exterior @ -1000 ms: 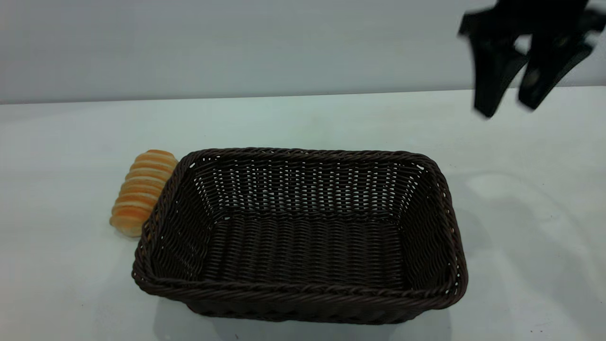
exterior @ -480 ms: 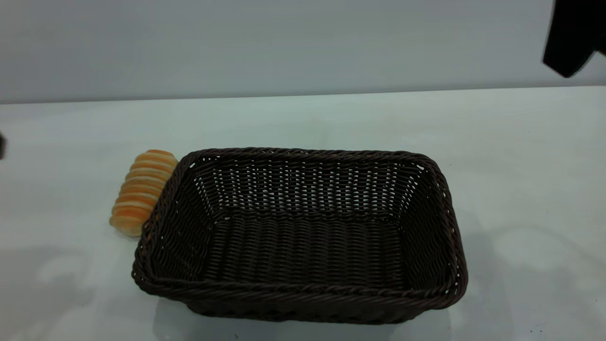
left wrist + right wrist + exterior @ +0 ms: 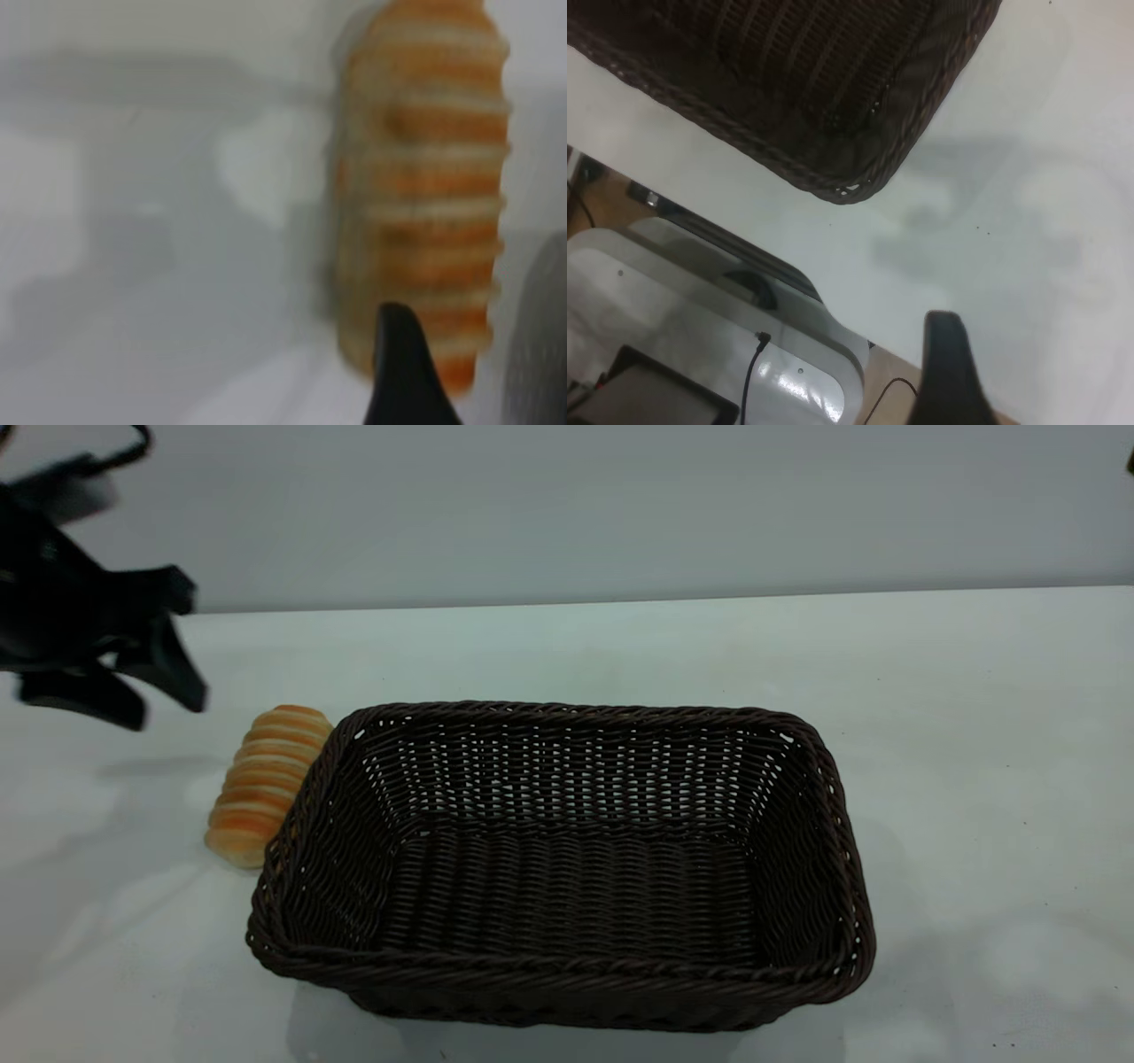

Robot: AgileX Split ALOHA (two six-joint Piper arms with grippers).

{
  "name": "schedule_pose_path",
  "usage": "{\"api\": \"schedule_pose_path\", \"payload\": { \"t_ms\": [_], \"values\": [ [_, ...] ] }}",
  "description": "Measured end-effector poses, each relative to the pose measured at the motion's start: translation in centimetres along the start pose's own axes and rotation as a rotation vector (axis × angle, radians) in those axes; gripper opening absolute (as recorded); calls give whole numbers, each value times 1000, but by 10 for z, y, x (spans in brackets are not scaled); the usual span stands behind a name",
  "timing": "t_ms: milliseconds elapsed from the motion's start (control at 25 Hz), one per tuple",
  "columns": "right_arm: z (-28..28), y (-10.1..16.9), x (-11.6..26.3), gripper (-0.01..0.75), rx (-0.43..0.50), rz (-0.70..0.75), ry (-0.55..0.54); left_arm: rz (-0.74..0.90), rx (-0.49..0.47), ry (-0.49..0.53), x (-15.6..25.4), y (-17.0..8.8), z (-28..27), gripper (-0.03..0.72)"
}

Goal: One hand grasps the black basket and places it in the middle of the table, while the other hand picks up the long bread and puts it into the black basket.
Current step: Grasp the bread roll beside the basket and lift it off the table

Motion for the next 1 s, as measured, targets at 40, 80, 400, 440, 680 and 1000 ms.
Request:
{"api": "schedule_pose_path", "payload": {
  "t_ms": [40, 80, 400, 440, 680, 1000],
  "values": [
    [-1, 0, 0, 551, 0, 1, -2, 12, 17, 9, -4, 1, 11, 468],
    [-1, 0, 1, 551, 0, 2, -2, 33, 31, 6, -10, 2, 19, 468],
    [-1, 2, 1, 551, -14, 32, 3, 31, 164, 125, -11, 12, 95, 429],
    [-1, 2, 2, 551, -16, 34, 9, 13, 167, 133, -10, 13, 96, 390],
    [-2, 2, 3, 551, -16, 45, 19, -12, 142, 156, -16, 12, 85, 73],
    [-2, 2, 3, 551, -16, 45, 22, 243, 214, 15, -69, -38, -15, 59]
  ]
}}
Point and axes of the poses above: a point on each arm's last joint axis where the gripper is mounted, z pointing out along that axis toward the gripper, y along the wrist's bending axis when the last joint is at zero, x = y × z, the point moved 1 cm from there along z, pointing out along that axis toward the gripper, and after that the axes turned 5 degrees about z, right-handed, at the moved point
